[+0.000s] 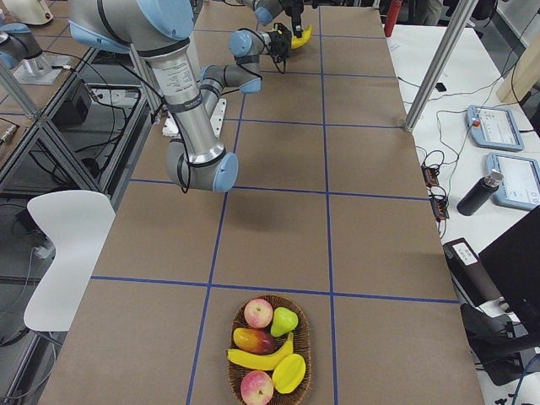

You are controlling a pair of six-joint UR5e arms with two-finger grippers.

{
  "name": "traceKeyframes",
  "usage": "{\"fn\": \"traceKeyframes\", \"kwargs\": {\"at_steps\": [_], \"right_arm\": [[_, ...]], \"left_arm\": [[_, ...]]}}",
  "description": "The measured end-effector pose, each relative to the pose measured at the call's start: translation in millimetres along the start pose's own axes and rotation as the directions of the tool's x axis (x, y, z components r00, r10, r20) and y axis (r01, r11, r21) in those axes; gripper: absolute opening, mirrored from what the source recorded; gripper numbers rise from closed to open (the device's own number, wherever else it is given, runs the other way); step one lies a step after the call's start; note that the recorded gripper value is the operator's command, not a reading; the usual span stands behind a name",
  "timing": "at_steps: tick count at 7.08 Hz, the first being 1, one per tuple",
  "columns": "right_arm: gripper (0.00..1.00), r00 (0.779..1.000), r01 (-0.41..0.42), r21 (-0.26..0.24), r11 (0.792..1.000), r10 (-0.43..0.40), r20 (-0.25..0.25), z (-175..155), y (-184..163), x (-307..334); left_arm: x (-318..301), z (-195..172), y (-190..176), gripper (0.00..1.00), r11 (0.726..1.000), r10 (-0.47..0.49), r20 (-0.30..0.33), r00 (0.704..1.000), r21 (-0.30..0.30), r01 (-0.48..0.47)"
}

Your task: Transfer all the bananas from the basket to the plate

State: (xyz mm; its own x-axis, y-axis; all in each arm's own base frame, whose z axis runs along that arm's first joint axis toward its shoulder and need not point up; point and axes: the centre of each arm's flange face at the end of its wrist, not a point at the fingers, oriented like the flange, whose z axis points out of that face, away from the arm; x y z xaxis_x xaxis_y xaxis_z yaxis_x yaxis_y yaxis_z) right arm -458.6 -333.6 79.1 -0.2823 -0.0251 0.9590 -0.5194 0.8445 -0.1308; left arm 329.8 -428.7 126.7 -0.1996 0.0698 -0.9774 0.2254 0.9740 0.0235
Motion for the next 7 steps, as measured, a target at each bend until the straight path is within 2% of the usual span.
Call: {"fn": "traceKeyframes", "kwargs": {"at_steps": [1,2,7], "right_arm": [[0.19,1.000,0.001,-0.001,1.000,-0.001,0.003,0,0,-2],[0.99,1.000,0.004,-0.002,1.000,-0.004,0.004,0,0,-2],[1.00,0.999,0.051,-0.021,0.999,-0.050,0.021,-14,-4,-7]], "left_arm": [[0,0,1,0.02,1.000,0.000,-0.001,1.000,-0.001,0.000],[0,1,1,0.00,1.000,0.001,-0.001,1.000,-0.002,-0.001],[-4,-1,1,0.00,1.000,0.003,-0.003,1.000,-0.001,-0.003]]}}
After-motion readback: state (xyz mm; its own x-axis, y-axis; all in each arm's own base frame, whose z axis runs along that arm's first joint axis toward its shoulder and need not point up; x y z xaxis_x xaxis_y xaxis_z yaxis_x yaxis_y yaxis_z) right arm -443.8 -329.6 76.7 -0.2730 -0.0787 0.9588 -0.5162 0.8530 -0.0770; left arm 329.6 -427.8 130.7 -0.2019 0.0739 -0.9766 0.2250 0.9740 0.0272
